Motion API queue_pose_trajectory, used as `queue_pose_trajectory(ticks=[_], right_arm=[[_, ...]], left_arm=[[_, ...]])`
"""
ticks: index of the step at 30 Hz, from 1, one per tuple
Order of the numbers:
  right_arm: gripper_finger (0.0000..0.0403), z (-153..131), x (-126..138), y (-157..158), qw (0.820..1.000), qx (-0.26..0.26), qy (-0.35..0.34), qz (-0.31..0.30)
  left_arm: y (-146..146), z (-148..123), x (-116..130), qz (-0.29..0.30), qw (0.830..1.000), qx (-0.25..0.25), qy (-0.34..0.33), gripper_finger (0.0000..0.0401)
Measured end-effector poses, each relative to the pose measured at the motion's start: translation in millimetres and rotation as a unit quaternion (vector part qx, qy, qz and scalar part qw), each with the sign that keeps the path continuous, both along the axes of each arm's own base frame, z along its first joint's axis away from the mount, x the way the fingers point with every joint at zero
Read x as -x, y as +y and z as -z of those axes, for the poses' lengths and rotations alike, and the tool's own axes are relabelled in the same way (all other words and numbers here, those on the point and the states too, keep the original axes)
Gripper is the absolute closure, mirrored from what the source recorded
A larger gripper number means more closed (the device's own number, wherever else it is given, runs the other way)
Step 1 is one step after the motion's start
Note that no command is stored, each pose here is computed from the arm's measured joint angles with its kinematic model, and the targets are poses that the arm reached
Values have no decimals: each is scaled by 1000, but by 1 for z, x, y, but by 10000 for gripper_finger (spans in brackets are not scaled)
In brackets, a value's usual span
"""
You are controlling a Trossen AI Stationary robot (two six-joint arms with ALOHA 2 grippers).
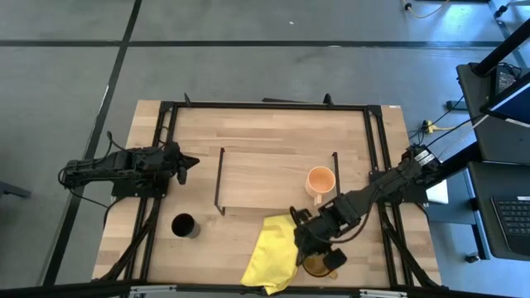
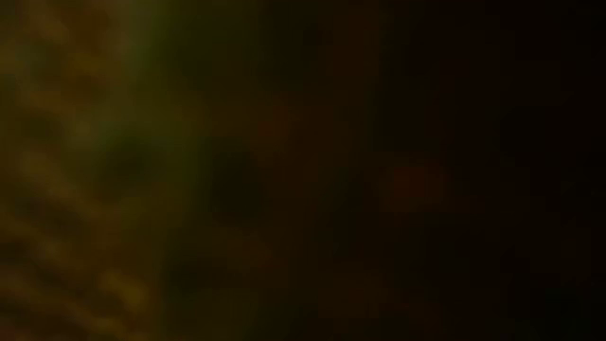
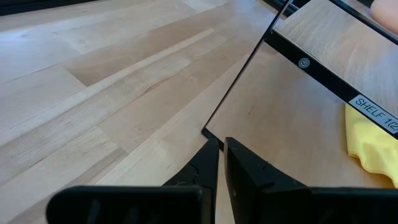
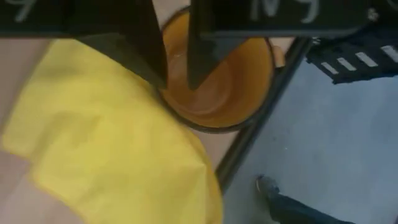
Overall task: Stack small to large cups/mugs on shelf
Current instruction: Put the yellow mug on the shelf
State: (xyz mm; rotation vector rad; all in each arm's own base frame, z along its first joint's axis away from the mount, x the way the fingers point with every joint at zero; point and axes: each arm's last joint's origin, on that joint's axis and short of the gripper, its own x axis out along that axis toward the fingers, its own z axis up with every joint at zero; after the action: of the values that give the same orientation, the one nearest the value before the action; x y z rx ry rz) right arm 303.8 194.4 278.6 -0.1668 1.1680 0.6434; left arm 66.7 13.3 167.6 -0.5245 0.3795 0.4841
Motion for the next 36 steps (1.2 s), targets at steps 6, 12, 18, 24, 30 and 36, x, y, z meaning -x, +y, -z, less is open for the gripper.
queue_pose_trajectory(ticks=[6, 12, 18, 24, 30, 36], right_arm=[[265, 0, -3, -5, 1000, 19, -18, -10], [217, 0, -4, -5, 997, 49, -46, -50], [219, 6, -1, 3, 992, 60, -51, -97], [230, 36, -4, 14, 986, 92, -6, -137], [238, 45, -11, 15, 986, 103, -8, -129], [247, 43, -17, 14, 989, 102, -33, -105]], left_arm=[[0, 0, 0, 0, 1000, 0, 0, 381], [0, 0, 0, 0, 1000, 0, 0, 380], [0, 0, 0, 0, 1000, 0, 0, 380], [0, 0, 0, 0, 1000, 0, 0, 381], [0, 0, 0, 0, 1000, 0, 0, 381], [0, 0, 0, 0, 1000, 0, 0, 381]])
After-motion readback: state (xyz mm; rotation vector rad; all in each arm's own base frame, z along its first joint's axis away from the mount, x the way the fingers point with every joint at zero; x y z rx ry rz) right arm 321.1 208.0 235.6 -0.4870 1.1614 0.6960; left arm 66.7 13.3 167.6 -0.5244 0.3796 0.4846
